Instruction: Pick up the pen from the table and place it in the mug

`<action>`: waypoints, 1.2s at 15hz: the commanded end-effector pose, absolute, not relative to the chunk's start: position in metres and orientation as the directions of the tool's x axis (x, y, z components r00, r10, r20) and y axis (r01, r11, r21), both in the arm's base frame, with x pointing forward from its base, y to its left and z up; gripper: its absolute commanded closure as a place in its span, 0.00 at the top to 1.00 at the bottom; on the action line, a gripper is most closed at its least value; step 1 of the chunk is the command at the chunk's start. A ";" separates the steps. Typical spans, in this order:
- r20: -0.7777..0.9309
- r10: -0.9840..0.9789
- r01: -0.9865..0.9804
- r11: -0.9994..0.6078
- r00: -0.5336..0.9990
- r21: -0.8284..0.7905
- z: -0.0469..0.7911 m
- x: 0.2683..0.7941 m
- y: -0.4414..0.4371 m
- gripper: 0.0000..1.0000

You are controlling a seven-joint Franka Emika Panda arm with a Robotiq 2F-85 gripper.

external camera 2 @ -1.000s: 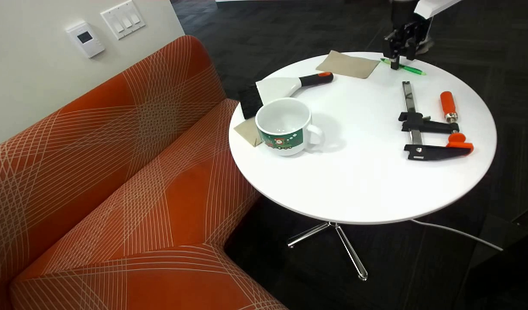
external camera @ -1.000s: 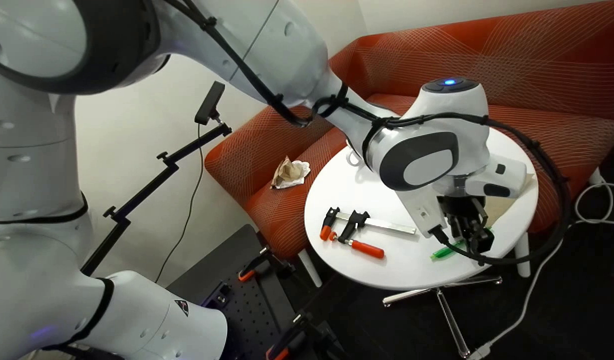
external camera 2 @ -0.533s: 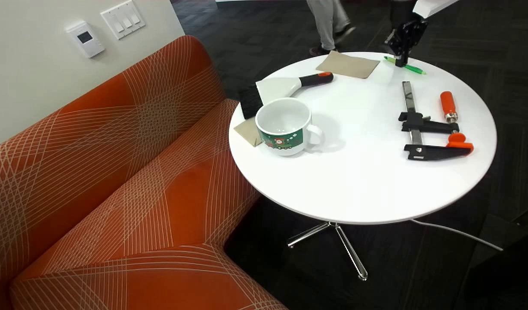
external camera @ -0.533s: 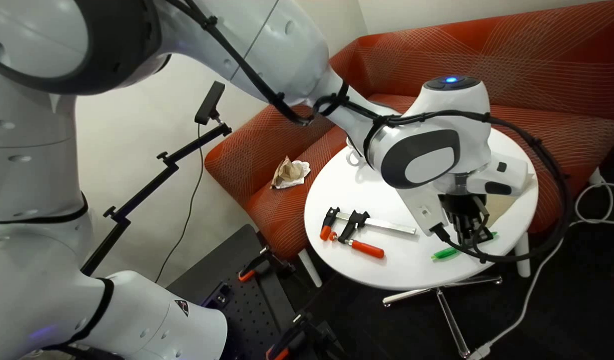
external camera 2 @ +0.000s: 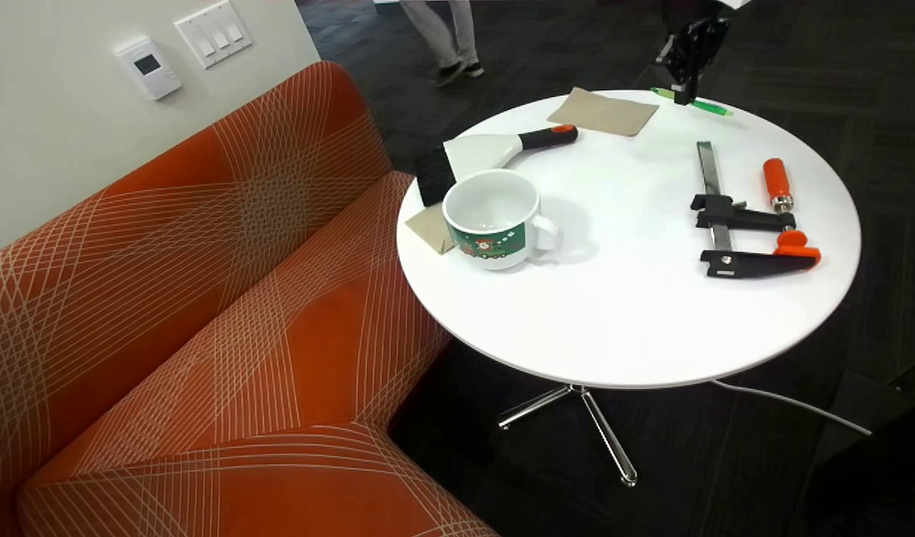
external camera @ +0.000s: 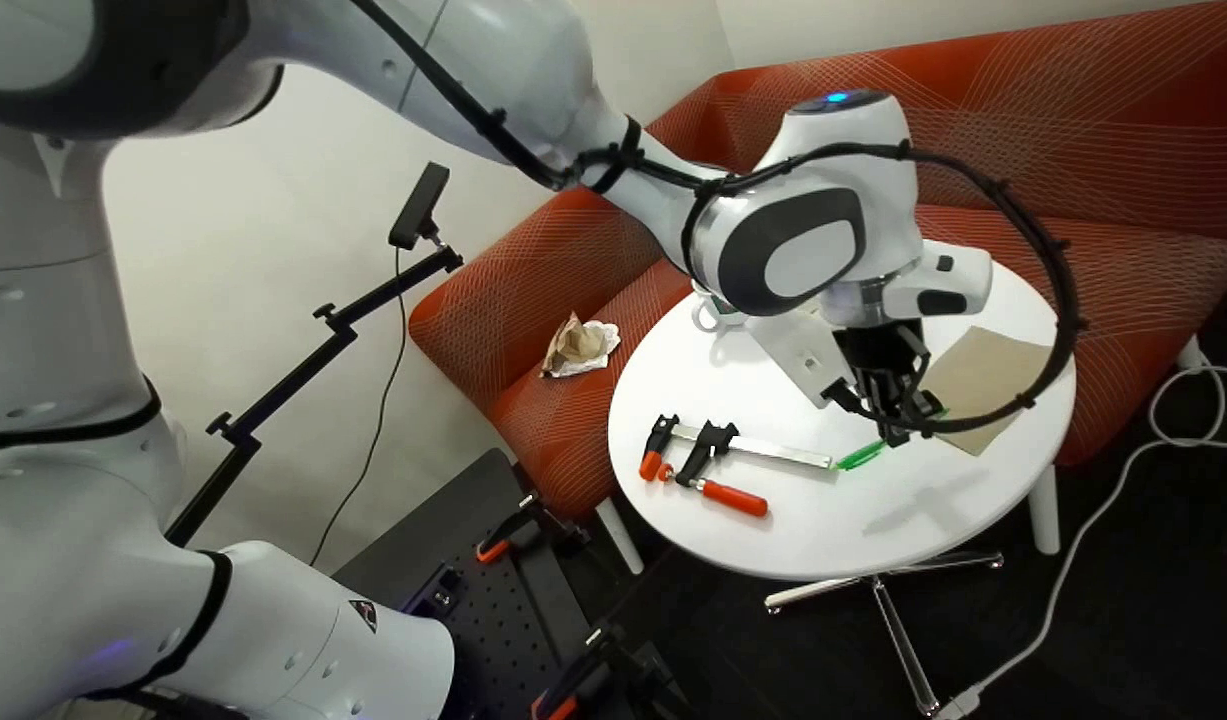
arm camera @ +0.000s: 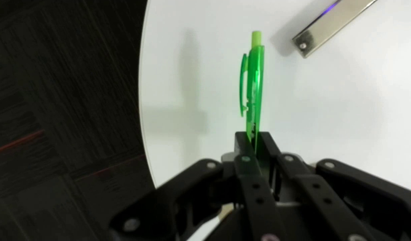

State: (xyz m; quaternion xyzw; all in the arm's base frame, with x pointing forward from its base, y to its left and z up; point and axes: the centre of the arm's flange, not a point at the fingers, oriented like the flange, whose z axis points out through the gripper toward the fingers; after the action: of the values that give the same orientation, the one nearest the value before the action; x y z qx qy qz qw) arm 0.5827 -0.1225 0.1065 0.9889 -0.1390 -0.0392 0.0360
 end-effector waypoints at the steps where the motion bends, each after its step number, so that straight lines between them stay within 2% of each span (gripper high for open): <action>1: -0.056 -0.177 -0.170 -0.979 0.983 0.110 0.167 0.559 -0.089 0.03; 9: 0.008 0.180 0.179 -0.980 0.984 0.086 0.231 0.552 -0.011 0.03; 18: 0.115 0.555 0.564 -0.822 0.824 -0.077 0.247 0.556 0.068 0.03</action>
State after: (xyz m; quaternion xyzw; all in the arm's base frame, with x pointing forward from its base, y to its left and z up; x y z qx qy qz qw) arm 0.5610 0.0637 0.2363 0.9690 0.2441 0.0341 -0.0195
